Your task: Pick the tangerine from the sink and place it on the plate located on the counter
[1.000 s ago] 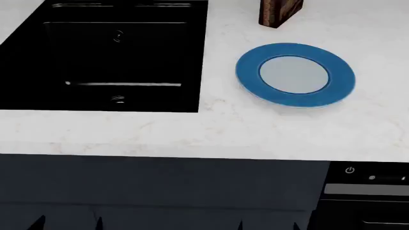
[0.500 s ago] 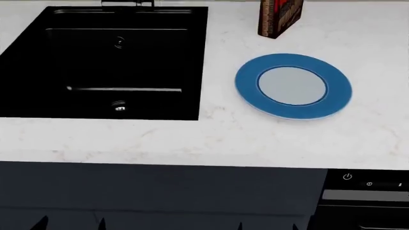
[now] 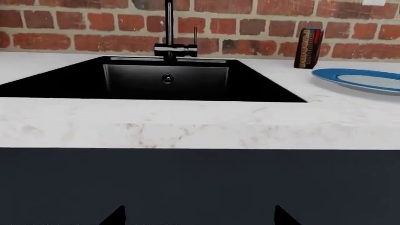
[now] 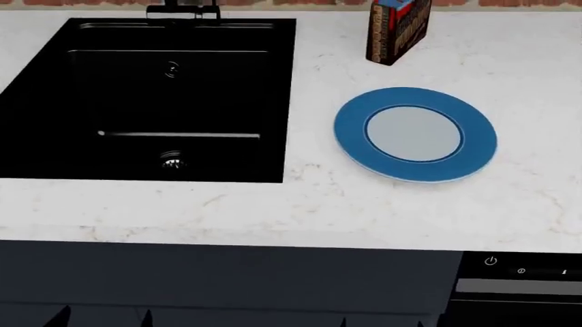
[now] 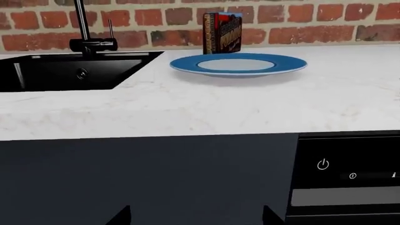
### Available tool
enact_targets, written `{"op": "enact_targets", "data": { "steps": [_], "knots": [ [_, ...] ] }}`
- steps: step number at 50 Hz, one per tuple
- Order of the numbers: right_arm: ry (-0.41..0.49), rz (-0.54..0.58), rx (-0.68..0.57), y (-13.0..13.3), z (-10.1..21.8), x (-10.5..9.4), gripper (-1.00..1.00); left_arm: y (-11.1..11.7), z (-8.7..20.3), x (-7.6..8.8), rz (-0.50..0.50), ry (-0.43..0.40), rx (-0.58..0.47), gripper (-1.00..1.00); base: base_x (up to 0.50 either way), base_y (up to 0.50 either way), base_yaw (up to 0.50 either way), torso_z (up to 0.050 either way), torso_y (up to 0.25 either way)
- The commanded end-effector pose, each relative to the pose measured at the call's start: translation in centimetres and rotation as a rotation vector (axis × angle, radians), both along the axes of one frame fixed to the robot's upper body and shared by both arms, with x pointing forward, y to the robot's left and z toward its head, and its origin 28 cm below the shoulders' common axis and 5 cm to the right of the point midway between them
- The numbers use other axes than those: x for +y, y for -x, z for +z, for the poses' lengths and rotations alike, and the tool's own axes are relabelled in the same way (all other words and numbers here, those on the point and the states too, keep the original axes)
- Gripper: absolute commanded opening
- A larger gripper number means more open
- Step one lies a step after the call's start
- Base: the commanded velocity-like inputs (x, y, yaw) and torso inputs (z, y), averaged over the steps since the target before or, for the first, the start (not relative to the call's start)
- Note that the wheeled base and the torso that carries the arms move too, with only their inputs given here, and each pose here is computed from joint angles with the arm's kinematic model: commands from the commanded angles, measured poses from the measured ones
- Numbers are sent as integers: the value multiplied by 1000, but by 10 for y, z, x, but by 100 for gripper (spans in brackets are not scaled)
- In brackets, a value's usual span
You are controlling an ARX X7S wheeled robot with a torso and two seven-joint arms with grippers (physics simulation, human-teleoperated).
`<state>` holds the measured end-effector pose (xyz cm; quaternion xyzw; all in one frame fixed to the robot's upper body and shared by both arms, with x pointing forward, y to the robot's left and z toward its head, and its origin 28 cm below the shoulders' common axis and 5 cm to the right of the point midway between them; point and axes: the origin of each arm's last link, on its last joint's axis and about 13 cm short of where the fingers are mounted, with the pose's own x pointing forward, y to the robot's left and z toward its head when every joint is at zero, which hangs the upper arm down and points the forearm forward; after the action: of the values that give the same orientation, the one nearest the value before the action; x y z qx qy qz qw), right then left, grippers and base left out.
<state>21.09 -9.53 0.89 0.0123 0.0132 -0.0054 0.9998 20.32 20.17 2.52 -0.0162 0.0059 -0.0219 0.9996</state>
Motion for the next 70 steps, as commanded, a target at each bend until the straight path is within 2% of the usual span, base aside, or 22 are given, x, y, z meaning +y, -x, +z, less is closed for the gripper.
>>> {"op": "enact_targets", "data": {
  "steps": [1,4,7,16,29,32,36,41,42,43,46,56,64,70],
  "knots": [
    [-6,-2,-1,0,1,0,100,2,2,0,-10,14,6,100,0,0,0,50,21],
    [-5,-3,0,0,2,0,100,3,3,0,-14,16,5,100,0,0,0,50,24],
    [7,5,-13,-1,18,0,100,1,13,-2,-18,47,23,100,0,0,0,33,8],
    [53,-30,-98,-10,81,-18,100,-19,68,2,-30,19,39,100,0,0,0,0,0],
    [109,-29,-135,-37,139,-34,100,-48,128,17,-26,28,-17,100,0,0,0,0,0],
    [105,-34,-130,-44,149,-39,100,-56,142,20,-30,2,-26,100,0,0,0,0,0],
    [111,-43,-132,-55,169,-48,100,-72,161,23,-29,21,-16,100,0,0,0,0,0],
    [113,-37,-121,-69,191,-56,100,-92,175,24,-38,-27,-8,100,0,0,0,0,0],
    [84,-23,-117,-73,196,-57,100,-97,178,24,-43,-26,-3,100,0,0,0,0,0],
    [118,-27,-109,-77,201,-58,100,-103,182,23,-50,-23,4,100,0,0,0,0,0],
    [99,-21,-104,-85,211,-61,100,-114,186,24,-57,-9,22,100,0,0,0,0,0],
    [122,-25,-80,-110,227,-67,100,-136,207,26,-67,-15,35,100,0,0,0,0,0],
    [110,-36,-73,-125,238,-68,100,-155,215,21,-66,-51,55,100,0,0,0,0,0],
    [105,-29,-66,-127,234,-66,100,-153,218,20,-56,-47,52,100,0,0,0,0,0]
  ]
}}
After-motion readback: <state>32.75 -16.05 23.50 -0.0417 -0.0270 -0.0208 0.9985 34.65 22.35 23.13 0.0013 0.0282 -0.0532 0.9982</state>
